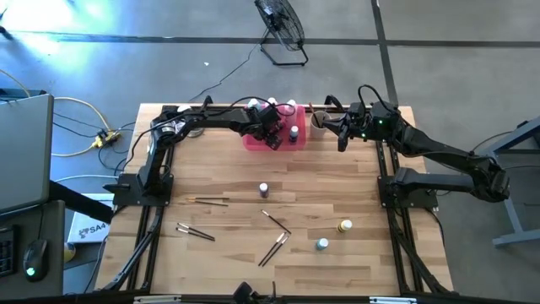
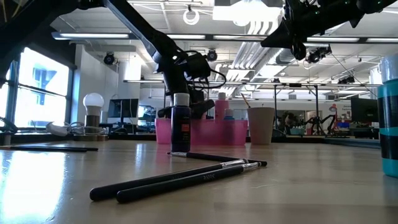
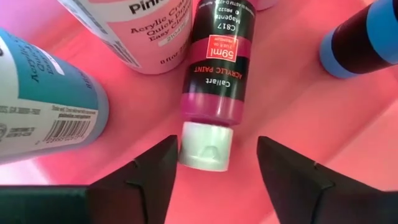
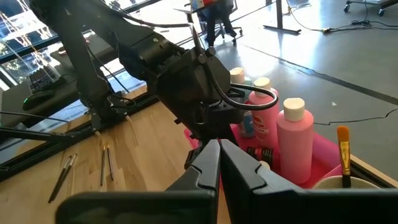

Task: Pick & Place Paint Supplies
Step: Put the small pink paint bottle into the pink bin

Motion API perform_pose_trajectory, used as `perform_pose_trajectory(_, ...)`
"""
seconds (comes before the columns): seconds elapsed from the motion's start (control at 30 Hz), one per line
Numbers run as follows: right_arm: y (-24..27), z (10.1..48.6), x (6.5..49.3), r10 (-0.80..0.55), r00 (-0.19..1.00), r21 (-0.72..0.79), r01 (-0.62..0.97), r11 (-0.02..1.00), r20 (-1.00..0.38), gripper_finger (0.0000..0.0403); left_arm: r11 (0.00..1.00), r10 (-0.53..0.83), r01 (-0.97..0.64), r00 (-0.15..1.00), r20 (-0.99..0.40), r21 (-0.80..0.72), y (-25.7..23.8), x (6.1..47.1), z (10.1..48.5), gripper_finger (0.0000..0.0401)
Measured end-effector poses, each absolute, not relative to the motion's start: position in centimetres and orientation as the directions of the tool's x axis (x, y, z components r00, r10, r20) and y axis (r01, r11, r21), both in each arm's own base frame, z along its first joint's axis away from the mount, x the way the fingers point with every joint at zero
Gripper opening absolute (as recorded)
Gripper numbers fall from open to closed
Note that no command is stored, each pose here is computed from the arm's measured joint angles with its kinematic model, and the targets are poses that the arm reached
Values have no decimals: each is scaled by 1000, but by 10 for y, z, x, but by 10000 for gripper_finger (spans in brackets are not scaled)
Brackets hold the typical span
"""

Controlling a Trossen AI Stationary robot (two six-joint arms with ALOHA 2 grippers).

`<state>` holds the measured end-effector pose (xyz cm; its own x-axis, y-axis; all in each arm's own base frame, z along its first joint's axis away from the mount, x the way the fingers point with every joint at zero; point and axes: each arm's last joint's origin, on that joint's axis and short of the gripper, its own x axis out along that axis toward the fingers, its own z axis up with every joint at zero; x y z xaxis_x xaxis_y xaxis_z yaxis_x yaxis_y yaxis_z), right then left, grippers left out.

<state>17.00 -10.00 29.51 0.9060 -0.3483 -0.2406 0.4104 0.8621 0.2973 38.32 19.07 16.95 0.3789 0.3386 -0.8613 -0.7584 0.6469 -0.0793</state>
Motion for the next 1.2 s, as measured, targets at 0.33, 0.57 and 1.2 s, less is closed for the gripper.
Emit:
perform_pose_trajectory(0.33, -100, 295, 170, -348, 906, 293, 410, 864, -241, 4, 655, 306, -751, 360, -881, -80, 189, 381, 168, 142)
perform_pose_trajectory(0.57, -100, 295, 170, -348, 906, 290, 410, 865, -241, 4, 657, 295, -751, 330, -897, -60, 187, 376, 171, 112)
perform_pose_trajectory(1.2, -100, 295, 170, -348, 905, 290, 410, 865, -243, 4, 697, 321, -716, 357, -877, -36, 191, 386, 241, 124)
